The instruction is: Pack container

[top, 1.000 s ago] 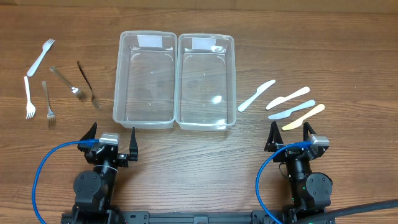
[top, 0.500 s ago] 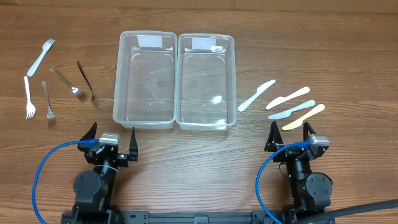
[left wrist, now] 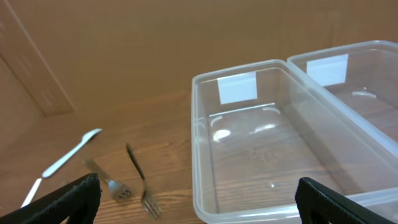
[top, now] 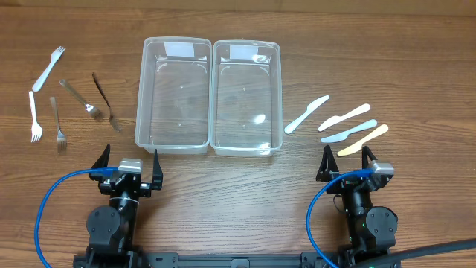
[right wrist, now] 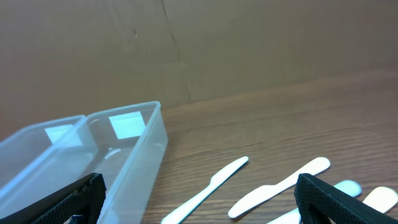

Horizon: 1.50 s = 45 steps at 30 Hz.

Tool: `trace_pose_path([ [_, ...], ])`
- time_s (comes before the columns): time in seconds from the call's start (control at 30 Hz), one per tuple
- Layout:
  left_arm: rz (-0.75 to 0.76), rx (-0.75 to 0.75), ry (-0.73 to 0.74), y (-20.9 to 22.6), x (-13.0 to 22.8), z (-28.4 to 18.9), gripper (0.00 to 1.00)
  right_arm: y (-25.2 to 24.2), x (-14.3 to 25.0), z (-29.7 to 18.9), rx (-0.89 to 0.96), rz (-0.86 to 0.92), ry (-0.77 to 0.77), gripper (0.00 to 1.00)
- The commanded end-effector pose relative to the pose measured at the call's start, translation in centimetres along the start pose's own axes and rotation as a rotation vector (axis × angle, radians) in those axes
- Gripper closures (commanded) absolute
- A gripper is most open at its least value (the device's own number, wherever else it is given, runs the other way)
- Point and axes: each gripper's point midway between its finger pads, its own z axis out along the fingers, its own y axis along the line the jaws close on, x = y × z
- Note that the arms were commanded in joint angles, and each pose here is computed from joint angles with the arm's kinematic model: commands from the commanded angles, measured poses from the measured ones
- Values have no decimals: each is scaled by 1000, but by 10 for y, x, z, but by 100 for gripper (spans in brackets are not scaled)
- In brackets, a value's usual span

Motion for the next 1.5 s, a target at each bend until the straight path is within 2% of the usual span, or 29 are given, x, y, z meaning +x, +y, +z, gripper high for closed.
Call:
trace_pose_path([
  [0.0,-61,-45,-36,9,-8,-1,0,2,-8,-1,-6,98,-14,0],
  [0.1,-231,-43,-57,11,-19,-4,0,2,-40,-8,27,100,-72,0],
  [0.2,-291,-44,-63,15,-38,-12,0,-13,-84,-21,173,99,-100,0],
  [0.4,-270,-47,81,24,-73,-21,0,-11,-147,-18,327,36,110,0],
  [0.5,-261,-50,219,27,-78,-16,0,-7,-162,-10,370,18,251,0],
  [0.6,-253,-47,356,27,-78,-11,0,-6,-167,-9,444,129,382,0],
  [0.7,-254,-30,445,25,-80,-5,0,7,-172,-9,423,171,479,0],
  [0.77,-252,-25,481,24,-82,-1,0,17,-178,-8,384,181,513,0],
  [0.87,-250,-24,505,24,-84,4,0,10,-188,-11,439,211,495,0],
  [0.97,-250,-24,509,24,-84,6,0,-30,-173,-31,718,457,482,0],
  [1.07,-250,-25,504,25,-85,7,0,-64,-149,-48,938,570,560,0],
  [1.23,-251,-26,488,25,-89,9,0,-99,-110,-30,1019,714,763,0],
  [1.47,-234,-104,467,39,-92,10,0,-132,-61,6,1070,724,920,0],
])
